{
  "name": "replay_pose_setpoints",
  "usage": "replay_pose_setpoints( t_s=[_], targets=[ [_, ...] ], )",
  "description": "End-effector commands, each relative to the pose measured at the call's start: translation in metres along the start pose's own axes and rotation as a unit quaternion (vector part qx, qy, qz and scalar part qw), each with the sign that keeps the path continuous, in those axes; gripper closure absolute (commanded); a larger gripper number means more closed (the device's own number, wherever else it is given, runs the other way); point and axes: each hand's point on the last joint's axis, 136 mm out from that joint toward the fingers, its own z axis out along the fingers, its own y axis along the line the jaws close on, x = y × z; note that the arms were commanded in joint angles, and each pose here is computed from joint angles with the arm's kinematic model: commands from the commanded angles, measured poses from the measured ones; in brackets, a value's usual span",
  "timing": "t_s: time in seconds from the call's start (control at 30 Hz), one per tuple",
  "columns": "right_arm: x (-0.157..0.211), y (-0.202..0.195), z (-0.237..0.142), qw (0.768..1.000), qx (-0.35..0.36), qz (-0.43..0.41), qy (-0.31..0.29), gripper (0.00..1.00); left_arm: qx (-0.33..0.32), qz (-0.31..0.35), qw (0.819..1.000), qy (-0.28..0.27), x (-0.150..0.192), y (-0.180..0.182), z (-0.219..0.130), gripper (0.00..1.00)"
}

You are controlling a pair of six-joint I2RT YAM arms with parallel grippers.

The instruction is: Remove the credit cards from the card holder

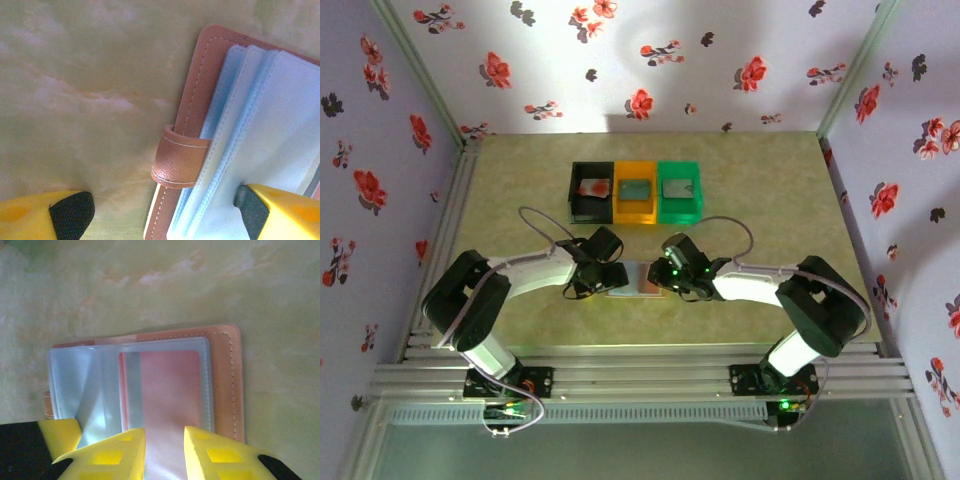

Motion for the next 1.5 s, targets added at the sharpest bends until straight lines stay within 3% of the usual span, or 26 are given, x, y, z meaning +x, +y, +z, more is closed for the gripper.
replay_pose_setpoints(
  t_s=[0.0, 0.6, 0.9, 1.47],
  targets=[
    [-0.005, 0.002, 0.0, 1.0, 0.017, -0.015, -0.006, 0.72, 0.003, -0.006, 0.994, 0.107, 0.059, 0.018, 0.064, 0.17],
    [0.0, -0.014, 0.006, 0.997, 0.065, -0.034, -0.001, 0.69, 0.006, -0.007, 0.994, 0.109, 0.062, 0.02, 0.068, 0.17],
    [-0.011, -0.007, -0.01, 0.997, 0.063, -0.048, -0.027, 0.69, 0.008, -0.006, 0.994, 0.111, 0.063, 0.019, 0.07, 0.17],
    [0.004, -0.017, 0.01, 0.997, 0.072, -0.039, 0.009, 0.71, 0.015, -0.005, 0.993, 0.114, 0.064, 0.018, 0.072, 0.17]
  ],
)
